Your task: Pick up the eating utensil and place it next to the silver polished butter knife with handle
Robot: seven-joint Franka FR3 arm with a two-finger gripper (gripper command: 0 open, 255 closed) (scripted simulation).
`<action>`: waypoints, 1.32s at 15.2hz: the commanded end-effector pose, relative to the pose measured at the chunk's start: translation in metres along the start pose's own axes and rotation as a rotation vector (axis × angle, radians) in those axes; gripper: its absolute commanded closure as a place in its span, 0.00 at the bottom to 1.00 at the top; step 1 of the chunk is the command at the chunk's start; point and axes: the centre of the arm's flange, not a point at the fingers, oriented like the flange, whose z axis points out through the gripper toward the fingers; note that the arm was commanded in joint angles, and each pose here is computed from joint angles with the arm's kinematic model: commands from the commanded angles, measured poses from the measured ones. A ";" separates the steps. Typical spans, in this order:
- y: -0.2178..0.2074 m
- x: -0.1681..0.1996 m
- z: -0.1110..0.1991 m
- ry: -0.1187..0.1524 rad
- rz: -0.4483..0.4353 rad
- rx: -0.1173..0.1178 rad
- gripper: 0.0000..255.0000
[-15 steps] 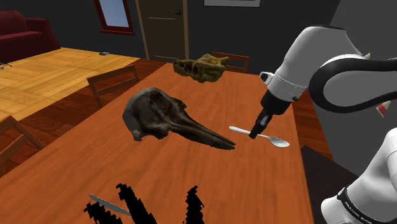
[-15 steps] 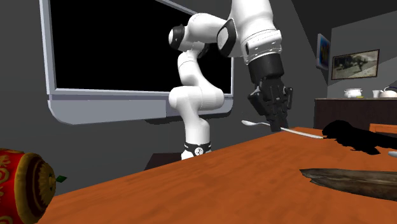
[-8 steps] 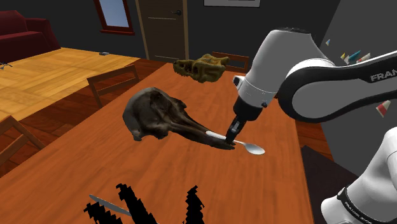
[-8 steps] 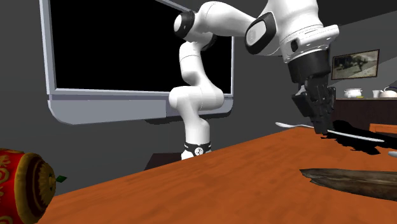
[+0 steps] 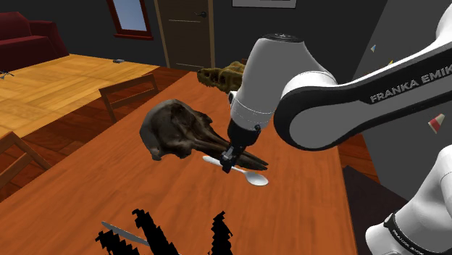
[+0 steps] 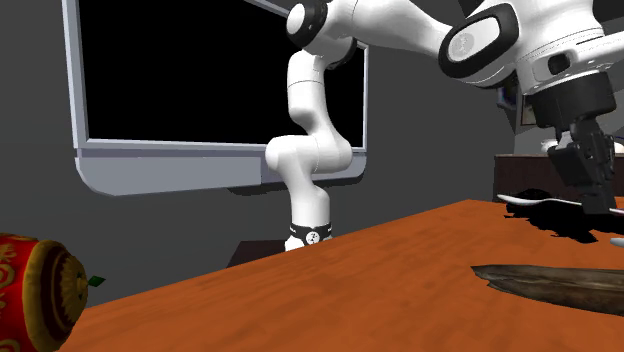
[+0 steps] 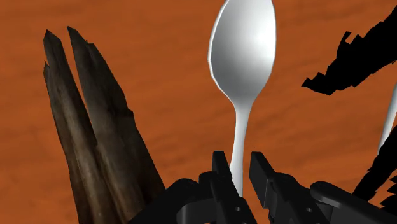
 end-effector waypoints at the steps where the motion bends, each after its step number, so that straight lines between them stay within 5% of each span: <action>1: -0.020 0.018 0.008 0.000 0.002 0.001 1.00; 16: -0.013 0.003 0.084 0.000 0.002 0.001 1.00; 20: -0.013 0.003 0.084 0.000 0.002 0.001 1.00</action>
